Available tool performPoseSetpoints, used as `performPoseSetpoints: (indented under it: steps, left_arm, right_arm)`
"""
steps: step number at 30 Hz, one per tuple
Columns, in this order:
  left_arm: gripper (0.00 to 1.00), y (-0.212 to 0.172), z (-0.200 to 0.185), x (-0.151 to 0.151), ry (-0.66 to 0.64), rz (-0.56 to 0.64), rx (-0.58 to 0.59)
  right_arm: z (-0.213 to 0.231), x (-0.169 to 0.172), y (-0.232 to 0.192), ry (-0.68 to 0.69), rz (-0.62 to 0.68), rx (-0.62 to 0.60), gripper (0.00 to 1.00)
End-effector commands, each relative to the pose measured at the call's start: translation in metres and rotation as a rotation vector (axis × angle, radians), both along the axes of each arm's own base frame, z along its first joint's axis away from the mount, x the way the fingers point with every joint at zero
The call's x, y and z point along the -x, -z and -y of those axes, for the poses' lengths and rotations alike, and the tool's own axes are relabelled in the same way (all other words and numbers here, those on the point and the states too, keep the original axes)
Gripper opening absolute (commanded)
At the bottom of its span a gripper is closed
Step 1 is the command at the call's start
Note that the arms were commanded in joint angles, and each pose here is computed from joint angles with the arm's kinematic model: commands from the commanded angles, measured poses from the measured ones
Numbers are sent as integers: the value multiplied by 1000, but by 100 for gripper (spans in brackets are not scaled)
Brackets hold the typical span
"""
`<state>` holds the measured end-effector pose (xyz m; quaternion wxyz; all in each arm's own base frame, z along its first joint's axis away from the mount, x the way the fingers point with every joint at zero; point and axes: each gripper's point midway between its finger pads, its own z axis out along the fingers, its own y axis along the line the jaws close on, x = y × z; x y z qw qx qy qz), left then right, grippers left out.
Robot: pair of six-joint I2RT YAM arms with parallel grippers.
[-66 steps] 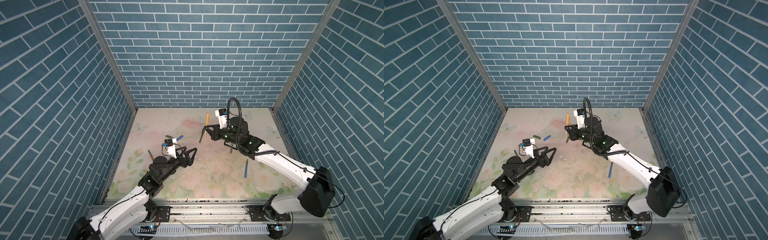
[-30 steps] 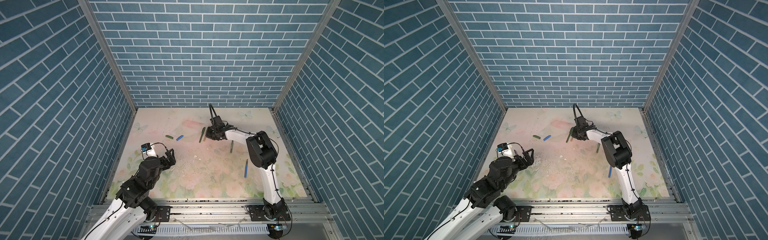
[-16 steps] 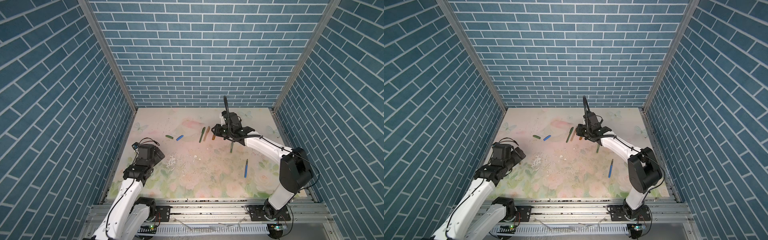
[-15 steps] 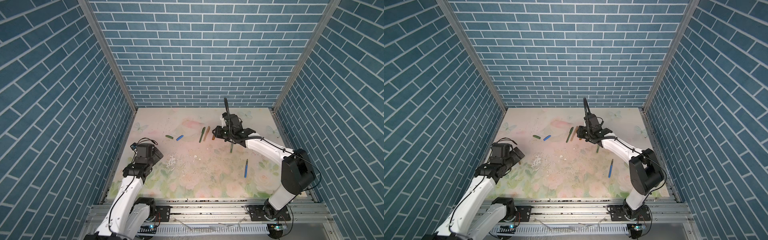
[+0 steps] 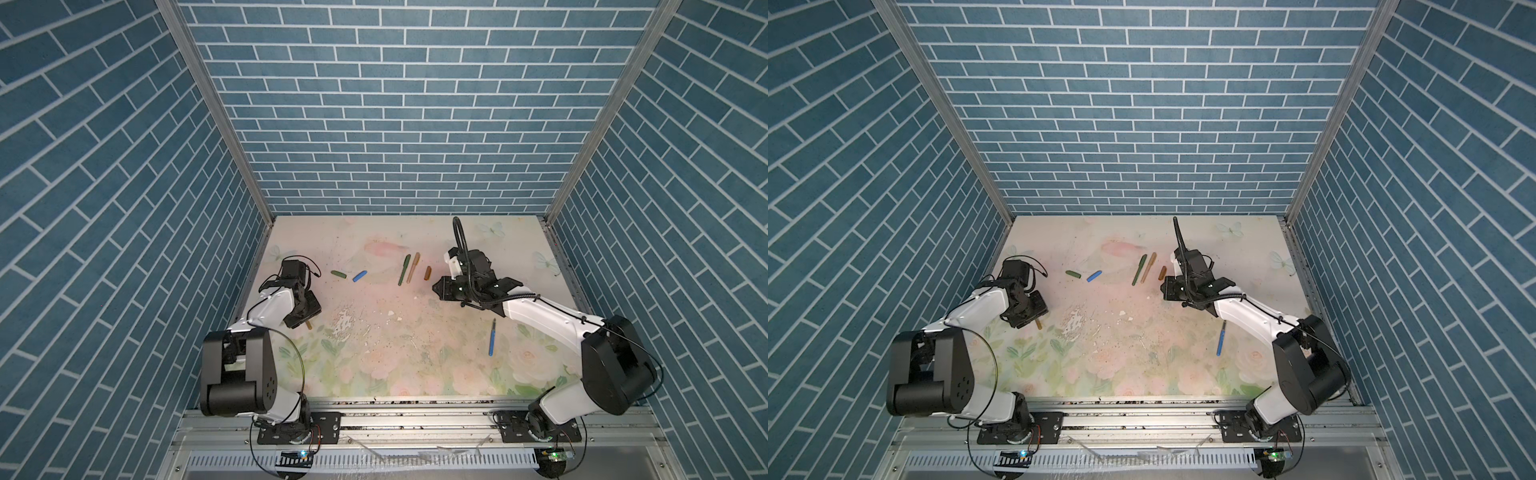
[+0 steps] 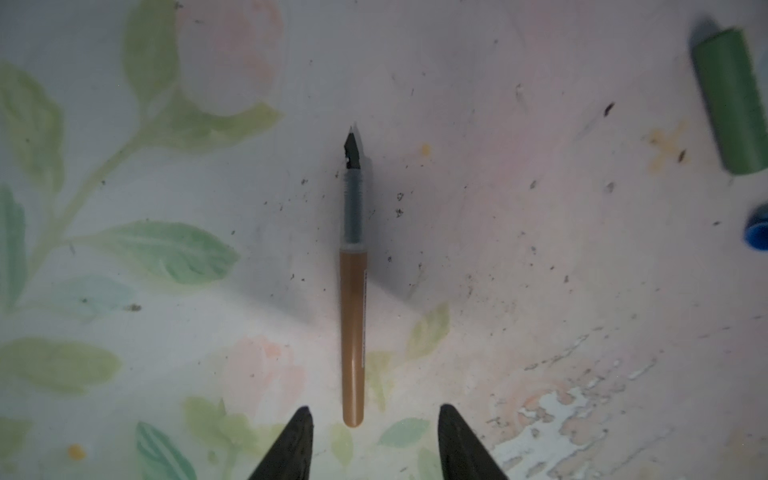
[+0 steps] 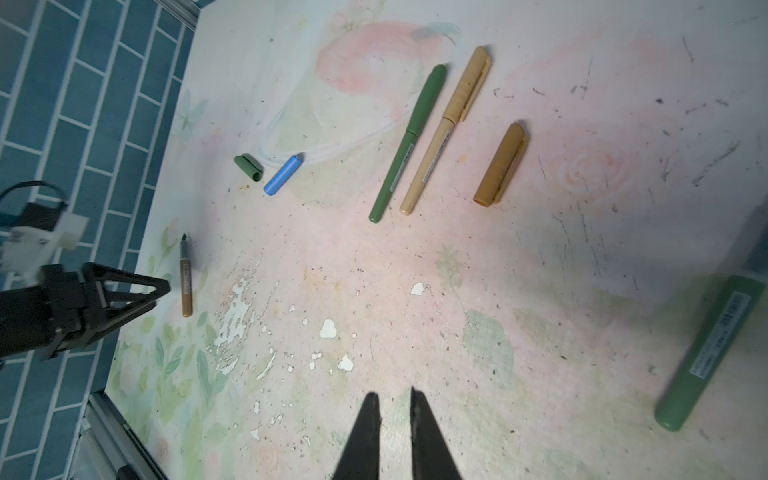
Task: Insert the pens into the pen caps
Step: 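Lower the left gripper onto the brown black-tipped pen and close it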
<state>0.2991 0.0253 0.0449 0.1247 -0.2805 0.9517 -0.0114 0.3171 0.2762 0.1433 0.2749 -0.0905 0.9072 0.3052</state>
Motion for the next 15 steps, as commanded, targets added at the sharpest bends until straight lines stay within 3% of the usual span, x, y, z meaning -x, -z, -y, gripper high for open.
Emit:
performPoseSetpoints:
  steps: [1,5,15]
  left_arm:
    - [44,6,-3,-1,79,-70,-23]
    - [32,14,-13,-3,104,-132,-74]
    - [24,31,-15,-5,118,-150,-75]
  right_arm:
    - [2,5,-8,-30,45,-16,17]
    - [5,9,-10,-29,55,-28,16]
    - [6,13,-12,-36,56,-40,15]
